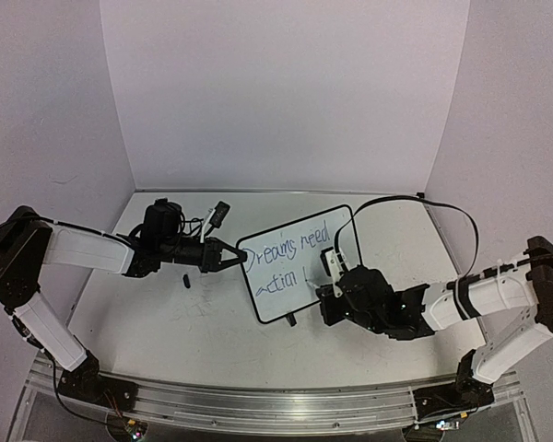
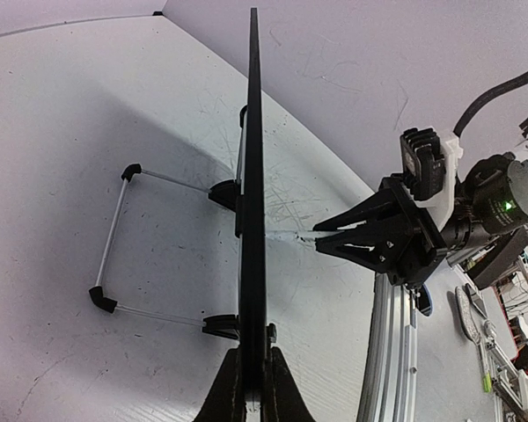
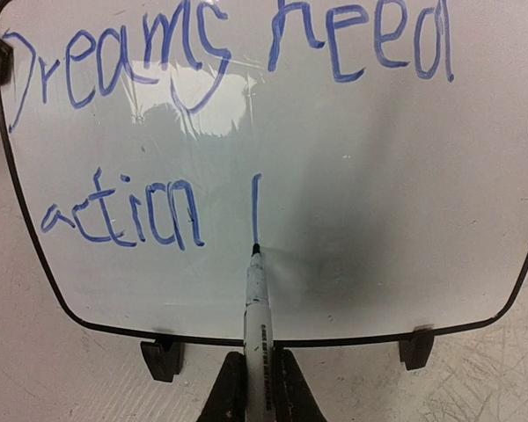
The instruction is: Write a sentence on the whiteboard
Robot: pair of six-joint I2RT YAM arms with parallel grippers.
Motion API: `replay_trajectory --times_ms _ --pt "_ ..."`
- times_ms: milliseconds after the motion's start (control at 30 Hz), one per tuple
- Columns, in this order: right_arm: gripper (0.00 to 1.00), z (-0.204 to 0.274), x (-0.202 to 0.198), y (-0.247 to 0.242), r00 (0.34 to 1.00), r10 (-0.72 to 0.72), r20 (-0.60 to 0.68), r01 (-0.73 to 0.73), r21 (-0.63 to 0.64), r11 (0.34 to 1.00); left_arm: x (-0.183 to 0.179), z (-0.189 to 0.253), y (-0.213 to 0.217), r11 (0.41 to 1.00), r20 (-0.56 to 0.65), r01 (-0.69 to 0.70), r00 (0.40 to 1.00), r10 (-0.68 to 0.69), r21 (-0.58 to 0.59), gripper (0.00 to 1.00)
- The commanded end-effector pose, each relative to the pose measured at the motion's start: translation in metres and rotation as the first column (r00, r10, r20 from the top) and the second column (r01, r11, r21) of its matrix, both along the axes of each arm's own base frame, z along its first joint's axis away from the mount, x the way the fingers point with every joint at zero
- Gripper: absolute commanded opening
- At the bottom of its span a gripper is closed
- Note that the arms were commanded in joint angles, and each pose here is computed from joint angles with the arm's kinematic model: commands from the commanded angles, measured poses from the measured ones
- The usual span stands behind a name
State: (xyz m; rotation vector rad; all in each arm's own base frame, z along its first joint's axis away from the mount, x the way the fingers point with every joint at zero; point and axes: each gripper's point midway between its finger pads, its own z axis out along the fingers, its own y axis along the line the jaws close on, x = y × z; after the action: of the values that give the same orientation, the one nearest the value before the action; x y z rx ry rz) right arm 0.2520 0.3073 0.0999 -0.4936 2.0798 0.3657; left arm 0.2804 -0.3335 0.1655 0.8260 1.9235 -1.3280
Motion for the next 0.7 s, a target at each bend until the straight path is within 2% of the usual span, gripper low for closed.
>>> replay_trajectory --times_ms 0,467,667 --pt "0.00 0.030 0.016 0.013 0.997 -0.041 0.072 0.037 0.060 0.998 0.000 0.006 0.002 1.000 0.033 -0.001 0.999 0.001 0.012 0.00" --pt "0.00 0.029 0.026 -0.003 0.989 -0.127 0.072 0.125 0.038 0.991 -0.001 0.005 0.002 1.000 0.032 0.000 0.999 0.000 0.016 0.00" --pt "0.00 0.015 0.017 -0.007 0.995 -0.100 0.030 0.100 0.021 0.995 0.000 0.005 0.002 1.000 0.034 0.000 0.999 -0.001 0.016 0.00"
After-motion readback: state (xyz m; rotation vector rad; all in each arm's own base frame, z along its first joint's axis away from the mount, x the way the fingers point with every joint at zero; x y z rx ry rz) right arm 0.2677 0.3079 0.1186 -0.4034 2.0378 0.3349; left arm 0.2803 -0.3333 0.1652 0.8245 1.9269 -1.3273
